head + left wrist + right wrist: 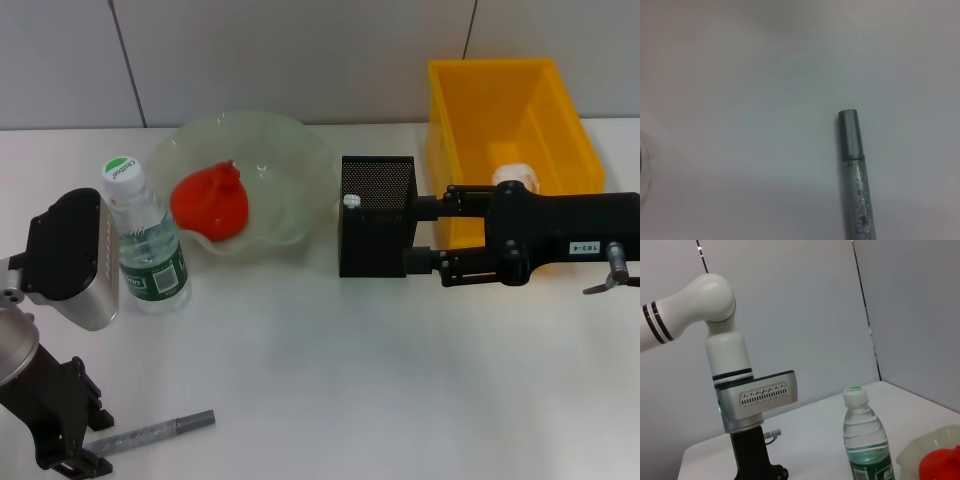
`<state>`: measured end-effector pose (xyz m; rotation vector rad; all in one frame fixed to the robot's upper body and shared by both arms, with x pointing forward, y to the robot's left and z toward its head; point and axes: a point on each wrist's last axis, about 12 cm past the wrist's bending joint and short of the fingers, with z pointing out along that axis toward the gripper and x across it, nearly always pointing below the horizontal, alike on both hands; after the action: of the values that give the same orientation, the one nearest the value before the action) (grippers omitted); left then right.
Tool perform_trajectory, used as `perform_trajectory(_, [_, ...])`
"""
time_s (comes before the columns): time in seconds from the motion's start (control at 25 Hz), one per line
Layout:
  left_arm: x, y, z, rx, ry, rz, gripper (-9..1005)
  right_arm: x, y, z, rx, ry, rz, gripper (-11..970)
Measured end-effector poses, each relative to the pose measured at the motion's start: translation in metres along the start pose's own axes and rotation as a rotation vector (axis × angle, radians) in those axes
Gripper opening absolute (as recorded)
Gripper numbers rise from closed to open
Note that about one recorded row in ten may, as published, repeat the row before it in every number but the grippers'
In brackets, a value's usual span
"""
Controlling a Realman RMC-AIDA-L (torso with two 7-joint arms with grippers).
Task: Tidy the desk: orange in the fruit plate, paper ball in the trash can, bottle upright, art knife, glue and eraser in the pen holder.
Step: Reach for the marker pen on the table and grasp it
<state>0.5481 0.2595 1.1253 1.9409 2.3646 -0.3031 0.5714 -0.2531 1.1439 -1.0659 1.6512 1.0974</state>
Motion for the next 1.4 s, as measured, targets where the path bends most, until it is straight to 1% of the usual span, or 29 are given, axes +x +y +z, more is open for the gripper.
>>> perform_trajectory(0.56, [-0.0004,0.0007,0.0021,-0.011,0.012,0.015,434,0.0001,0.0004,0.0010,-0.002,-0.002,0.001,764])
perform_trajectory(0.76, [-0.0001,0.0007,0.0030,-0.009,0.014,0.014,354,0.0002,0.0004,0.0009,-0.002,-0.002,0.001,763])
perform_trajectory(1.4, [-0.0001,0.0011,0.0047,-0.007,0.020,0.032,276,-0.0011,0.0001,0.0018,-0.004,-0.003,-0.002,762])
